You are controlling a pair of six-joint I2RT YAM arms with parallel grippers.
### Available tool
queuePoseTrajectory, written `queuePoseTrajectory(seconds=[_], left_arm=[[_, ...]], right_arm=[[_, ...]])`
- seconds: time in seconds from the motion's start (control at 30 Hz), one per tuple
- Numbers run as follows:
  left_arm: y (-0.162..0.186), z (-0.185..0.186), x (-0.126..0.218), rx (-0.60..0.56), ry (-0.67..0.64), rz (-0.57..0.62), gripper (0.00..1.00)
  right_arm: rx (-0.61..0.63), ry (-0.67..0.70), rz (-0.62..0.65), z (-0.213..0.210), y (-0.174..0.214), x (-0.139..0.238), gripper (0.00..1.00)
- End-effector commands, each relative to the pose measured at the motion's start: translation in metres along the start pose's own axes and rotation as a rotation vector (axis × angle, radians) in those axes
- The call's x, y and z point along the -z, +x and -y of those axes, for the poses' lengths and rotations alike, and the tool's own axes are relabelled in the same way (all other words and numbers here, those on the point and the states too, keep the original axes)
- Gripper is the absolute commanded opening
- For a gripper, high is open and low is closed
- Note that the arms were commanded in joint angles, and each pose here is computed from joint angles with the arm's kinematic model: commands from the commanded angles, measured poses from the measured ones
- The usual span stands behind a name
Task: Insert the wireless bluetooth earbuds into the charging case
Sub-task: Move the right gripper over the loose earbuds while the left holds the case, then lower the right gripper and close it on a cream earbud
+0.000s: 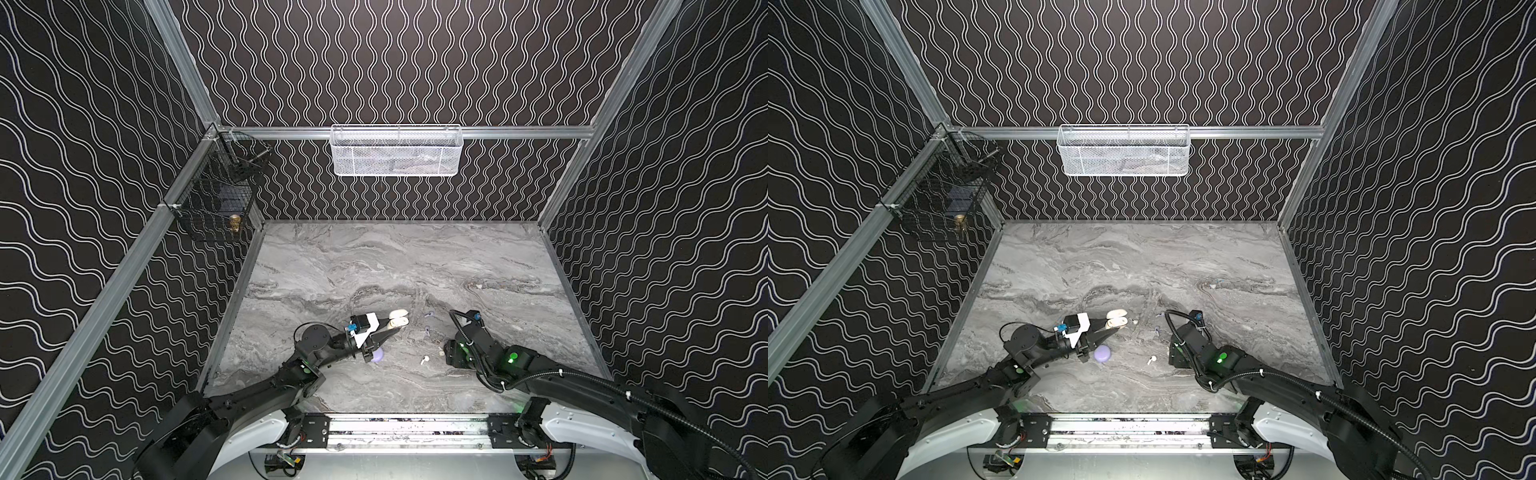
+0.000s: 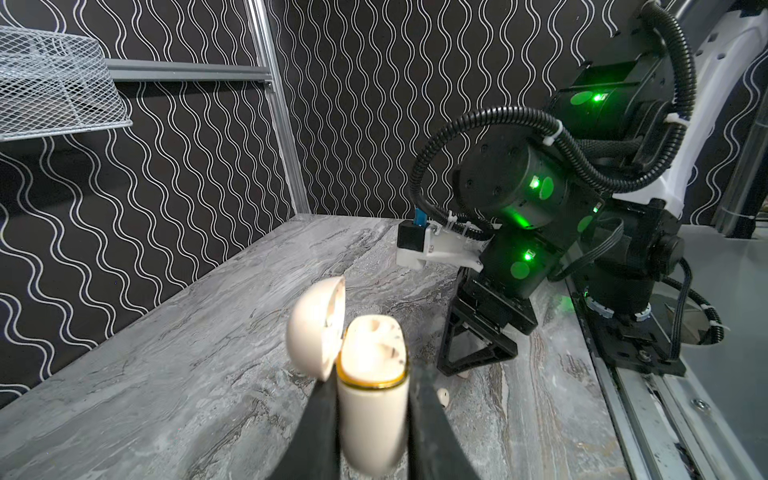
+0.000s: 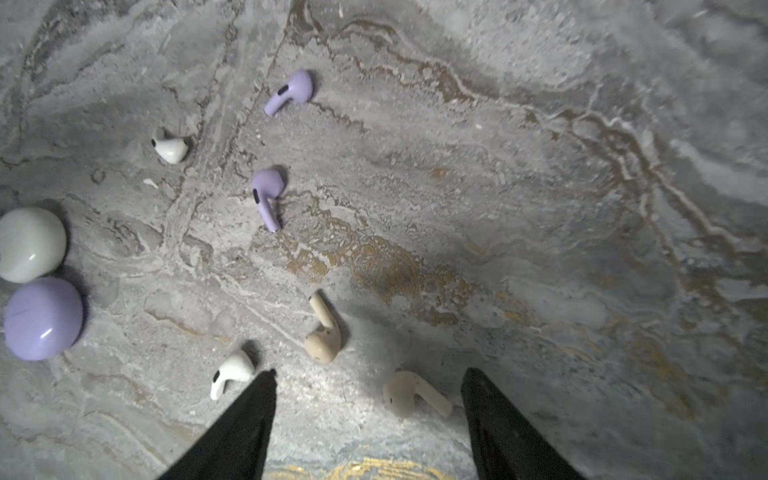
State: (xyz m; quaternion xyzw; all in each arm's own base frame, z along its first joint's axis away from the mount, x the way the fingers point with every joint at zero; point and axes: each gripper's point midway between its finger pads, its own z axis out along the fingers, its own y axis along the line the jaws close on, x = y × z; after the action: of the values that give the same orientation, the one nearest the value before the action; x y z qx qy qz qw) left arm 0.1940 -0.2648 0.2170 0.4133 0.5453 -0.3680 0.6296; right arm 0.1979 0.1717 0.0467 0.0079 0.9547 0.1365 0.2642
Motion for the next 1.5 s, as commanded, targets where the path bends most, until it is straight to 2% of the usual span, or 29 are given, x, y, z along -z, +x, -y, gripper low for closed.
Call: queuePoseTrajectory(seconds=[0.0,0.47,0.63,0.9,1.1,1.33,1.47], left_arm=[[-0.005,0.001,-0.001,-0.008,0.013,0.015,0.0],[-0.012,0.002,0.002,-0.011,0.012,0.033,0.0],[-0.014,0.002,0.003,-0.014,0.01,0.039,0.0],[-0.015,0.002,0.002,-0.012,0.013,0.041,0.0],[-0.015,0.002,0.003,-0.016,0.01,0.042,0.0],[-0.015,0.003,0.002,-0.011,0.015,0.042,0.0],[-0.015,0.002,0.002,-0.013,0.013,0.041,0.0]], right_arm=[[0.008,-0.052,-0.032,-0.011,0.005,-0.005,0.68],[-0.033,0.015,-0.059,0.006,0.016,-0.012,0.65],[-0.029,0.031,-0.108,0.005,0.023,-0.015,0.59],[-0.071,-0.031,-0.133,-0.004,0.031,-0.007,0.49],[-0.065,-0.033,-0.143,-0.012,0.033,-0.007,0.47],[-0.048,0.104,-0.091,0.002,0.014,0.0,0.47],[-0.042,0.12,-0.082,0.002,0.009,0.002,0.47]])
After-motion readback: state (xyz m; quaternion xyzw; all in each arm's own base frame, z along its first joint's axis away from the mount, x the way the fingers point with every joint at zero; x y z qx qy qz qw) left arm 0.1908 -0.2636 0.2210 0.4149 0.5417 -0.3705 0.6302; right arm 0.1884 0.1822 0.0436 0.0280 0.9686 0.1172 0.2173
